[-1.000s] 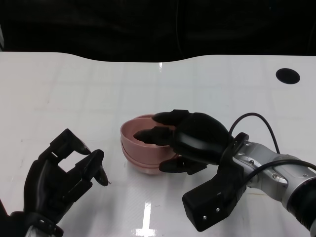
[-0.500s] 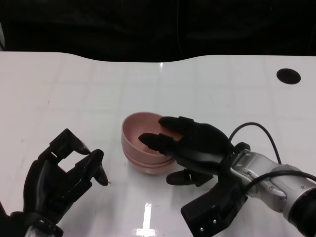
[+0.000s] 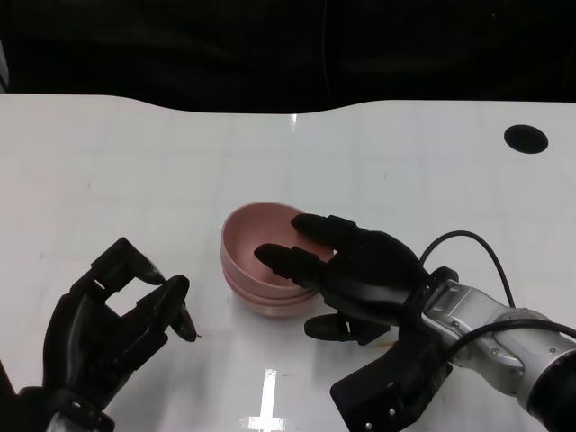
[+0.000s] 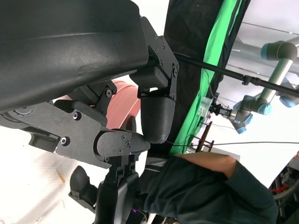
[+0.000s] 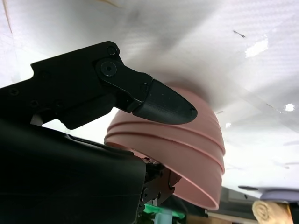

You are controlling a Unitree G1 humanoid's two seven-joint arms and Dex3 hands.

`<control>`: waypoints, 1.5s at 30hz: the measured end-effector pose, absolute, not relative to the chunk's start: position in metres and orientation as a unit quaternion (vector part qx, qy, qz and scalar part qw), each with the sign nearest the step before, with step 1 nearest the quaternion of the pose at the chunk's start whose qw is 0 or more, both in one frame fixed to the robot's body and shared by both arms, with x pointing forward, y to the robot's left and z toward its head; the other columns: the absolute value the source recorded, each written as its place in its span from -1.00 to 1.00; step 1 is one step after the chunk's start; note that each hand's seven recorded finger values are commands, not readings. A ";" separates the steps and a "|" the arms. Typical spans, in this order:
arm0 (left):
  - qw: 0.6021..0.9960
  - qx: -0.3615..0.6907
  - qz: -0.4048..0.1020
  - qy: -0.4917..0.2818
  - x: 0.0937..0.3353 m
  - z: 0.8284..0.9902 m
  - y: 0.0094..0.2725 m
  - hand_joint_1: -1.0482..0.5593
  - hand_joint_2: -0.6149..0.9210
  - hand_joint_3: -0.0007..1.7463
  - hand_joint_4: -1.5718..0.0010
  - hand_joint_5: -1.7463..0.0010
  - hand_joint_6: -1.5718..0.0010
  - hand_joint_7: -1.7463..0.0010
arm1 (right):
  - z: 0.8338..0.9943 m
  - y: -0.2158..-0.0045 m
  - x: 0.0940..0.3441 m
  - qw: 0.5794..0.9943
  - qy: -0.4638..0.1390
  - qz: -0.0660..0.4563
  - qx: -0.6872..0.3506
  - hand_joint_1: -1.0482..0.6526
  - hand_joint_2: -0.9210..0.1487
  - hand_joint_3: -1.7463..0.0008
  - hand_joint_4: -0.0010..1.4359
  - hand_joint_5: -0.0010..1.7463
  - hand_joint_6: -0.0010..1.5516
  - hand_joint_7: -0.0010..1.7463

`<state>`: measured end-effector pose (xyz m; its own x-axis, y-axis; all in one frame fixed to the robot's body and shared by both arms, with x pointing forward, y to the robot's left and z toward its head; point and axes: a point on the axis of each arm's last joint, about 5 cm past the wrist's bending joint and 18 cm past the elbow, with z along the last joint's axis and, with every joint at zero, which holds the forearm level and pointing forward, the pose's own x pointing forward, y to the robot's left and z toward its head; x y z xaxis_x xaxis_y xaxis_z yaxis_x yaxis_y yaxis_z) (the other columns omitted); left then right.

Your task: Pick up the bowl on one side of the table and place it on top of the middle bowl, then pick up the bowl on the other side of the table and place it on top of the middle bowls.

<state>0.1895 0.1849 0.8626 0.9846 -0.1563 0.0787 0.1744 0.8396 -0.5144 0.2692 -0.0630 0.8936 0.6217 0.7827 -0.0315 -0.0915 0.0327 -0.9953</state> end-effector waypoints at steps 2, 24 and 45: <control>0.958 -0.273 -0.086 -0.018 0.190 0.863 0.185 0.08 0.94 -0.53 -0.15 -1.00 0.24 -1.00 | 0.896 -0.063 0.269 0.663 -0.288 0.326 -0.609 -0.90 -1.00 -0.16 -1.00 -1.00 -1.00 -1.00; 0.957 -0.275 -0.086 -0.014 0.191 0.861 0.184 0.07 0.94 -0.54 -0.14 -1.00 0.25 -1.00 | 0.916 -0.107 0.262 0.752 -0.299 0.244 -0.535 -0.76 -1.00 0.36 -0.99 -0.99 -0.86 -0.96; 0.959 -0.270 -0.083 -0.020 0.193 0.863 0.188 0.07 0.96 -0.54 -0.14 -1.00 0.24 -1.00 | 0.875 -0.156 0.218 0.941 -0.213 0.052 -0.258 -0.06 -0.79 0.64 0.26 -0.88 0.01 -0.94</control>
